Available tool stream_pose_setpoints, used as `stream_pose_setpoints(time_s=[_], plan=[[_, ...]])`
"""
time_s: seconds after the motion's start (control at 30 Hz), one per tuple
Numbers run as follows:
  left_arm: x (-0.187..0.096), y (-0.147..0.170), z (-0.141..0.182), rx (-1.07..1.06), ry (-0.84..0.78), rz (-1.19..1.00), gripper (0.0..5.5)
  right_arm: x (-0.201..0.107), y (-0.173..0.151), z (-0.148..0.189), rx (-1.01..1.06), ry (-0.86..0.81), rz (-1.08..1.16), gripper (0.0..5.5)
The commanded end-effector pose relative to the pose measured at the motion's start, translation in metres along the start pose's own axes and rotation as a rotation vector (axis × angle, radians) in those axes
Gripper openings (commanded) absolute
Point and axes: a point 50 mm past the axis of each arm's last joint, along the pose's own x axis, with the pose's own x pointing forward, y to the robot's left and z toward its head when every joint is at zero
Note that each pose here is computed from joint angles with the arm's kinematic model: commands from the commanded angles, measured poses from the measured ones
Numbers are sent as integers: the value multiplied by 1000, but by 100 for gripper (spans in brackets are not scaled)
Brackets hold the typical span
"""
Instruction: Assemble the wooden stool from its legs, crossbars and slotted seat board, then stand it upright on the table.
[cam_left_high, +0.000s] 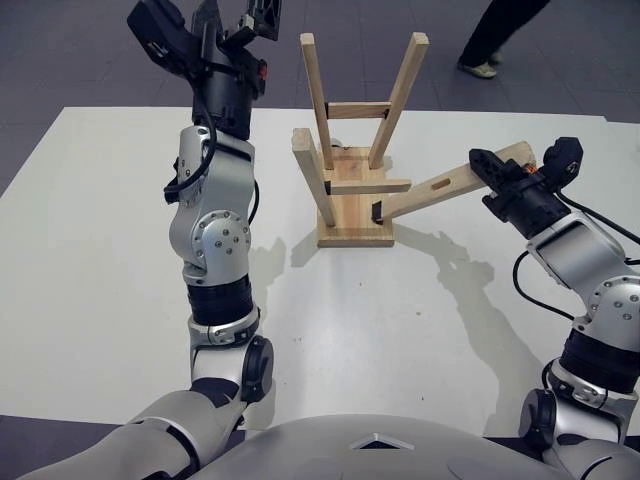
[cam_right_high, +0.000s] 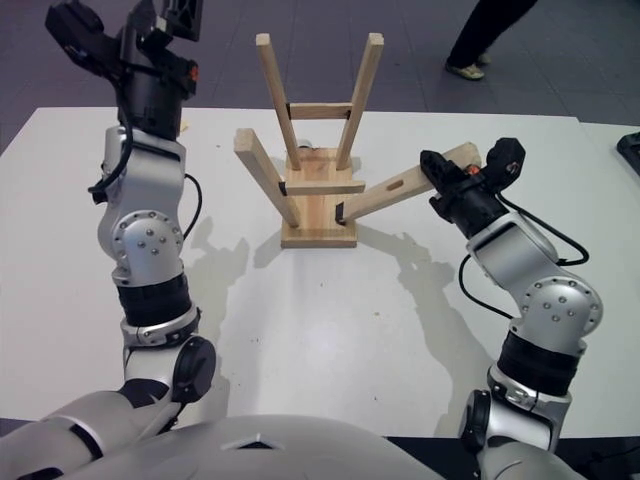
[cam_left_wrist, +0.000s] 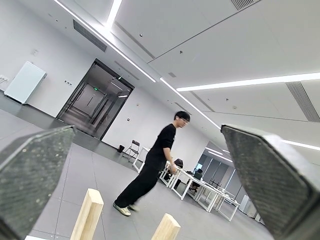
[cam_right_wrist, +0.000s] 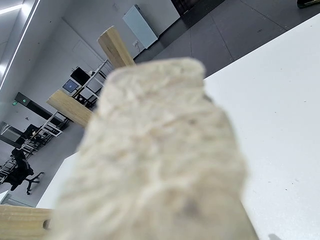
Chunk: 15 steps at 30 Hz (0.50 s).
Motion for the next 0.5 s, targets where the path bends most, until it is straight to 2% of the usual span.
stream_pose_setpoints(time_s=[0.03, 0.5], plan=[[-2, 0, -2, 6, 8, 8, 540, -2, 7, 6, 0, -14, 10, 100], [-6, 0, -4, 1, 0, 25, 540, -2, -2, 5, 11, 46, -54, 100]])
